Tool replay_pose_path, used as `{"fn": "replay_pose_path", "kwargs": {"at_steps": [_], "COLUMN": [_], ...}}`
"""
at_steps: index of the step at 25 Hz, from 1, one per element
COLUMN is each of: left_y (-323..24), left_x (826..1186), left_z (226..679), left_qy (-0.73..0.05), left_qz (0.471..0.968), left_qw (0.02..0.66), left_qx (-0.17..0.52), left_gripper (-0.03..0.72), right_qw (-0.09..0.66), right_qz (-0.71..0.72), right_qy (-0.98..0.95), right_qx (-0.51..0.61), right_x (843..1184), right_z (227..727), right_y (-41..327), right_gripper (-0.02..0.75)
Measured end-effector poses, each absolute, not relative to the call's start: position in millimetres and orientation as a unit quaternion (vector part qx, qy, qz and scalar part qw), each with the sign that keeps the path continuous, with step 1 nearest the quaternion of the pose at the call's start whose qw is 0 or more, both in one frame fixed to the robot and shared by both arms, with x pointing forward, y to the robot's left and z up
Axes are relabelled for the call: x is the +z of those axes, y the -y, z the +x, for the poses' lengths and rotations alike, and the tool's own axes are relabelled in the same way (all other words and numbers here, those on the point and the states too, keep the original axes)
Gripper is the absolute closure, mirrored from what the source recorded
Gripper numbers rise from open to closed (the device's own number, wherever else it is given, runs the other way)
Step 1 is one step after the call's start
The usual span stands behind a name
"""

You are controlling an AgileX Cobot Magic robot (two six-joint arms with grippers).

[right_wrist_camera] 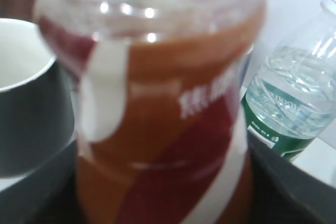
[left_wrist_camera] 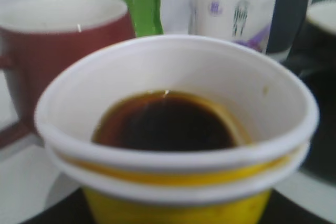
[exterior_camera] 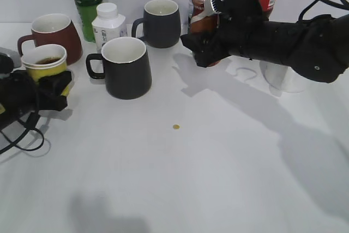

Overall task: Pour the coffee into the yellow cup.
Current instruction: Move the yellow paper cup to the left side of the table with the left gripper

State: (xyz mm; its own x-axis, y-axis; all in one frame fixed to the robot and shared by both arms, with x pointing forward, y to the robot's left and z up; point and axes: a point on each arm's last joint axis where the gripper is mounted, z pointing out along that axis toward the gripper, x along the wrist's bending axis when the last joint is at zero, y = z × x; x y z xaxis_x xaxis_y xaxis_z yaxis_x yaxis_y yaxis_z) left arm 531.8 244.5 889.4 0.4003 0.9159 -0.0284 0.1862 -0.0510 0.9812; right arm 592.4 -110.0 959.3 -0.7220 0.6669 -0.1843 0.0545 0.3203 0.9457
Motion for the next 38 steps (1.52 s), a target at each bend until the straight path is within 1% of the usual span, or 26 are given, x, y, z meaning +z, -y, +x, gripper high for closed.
{"fn": "replay_pose_path", "kwargs": {"at_steps": [3,7,17,19,23,25,28,32,38], "left_y": [-243.2,-241.7,-239.3,-238.9,-238.6,-238.7,-239.2,-240.0,-241.0], "left_x": [883.2,883.9,877.2,877.3,876.0,875.8,874.6,880.7,878.7], "left_z": [541.3,550.3,549.3,549.2,548.9,548.4,542.9,535.1,525.0], "left_qy": [-0.428,-0.419,-0.412,-0.41,-0.41,-0.41,-0.414,-0.413,-0.42], "left_qz": [0.643,0.64,0.646,0.647,0.65,0.65,0.653,0.652,0.657], "left_qw": [0.538,0.544,0.549,0.55,0.548,0.548,0.544,0.545,0.539], "left_qx": [0.339,0.344,0.334,0.333,0.33,0.33,0.325,0.326,0.319], "left_gripper": [0.37,0.37,0.368,0.342,0.202,0.152,0.13,0.123,0.123], "right_qw": [0.288,0.288,0.288,0.288,0.288,0.288,0.284,0.275,0.251], "right_qz": [0.236,0.237,0.237,0.237,0.237,0.237,0.242,0.253,0.257], "right_qy": [-0.76,-0.76,-0.761,-0.761,-0.76,-0.76,-0.759,-0.755,-0.757], "right_qx": [0.532,0.532,0.531,0.531,0.532,0.532,0.534,0.538,0.546], "right_x": [959.3,959.2,959.1,959.1,959.2,959.2,959.2,957.0,930.0], "right_z": [592.4,592.4,592.4,592.4,592.4,592.4,592.4,592.7,595.5], "right_y": [110.0,110.0,110.1,110.1,110.1,110.1,110.1,109.7,105.2], "right_gripper": [0.238,0.238,0.238,0.238,0.238,0.238,0.238,0.238,0.238]}}
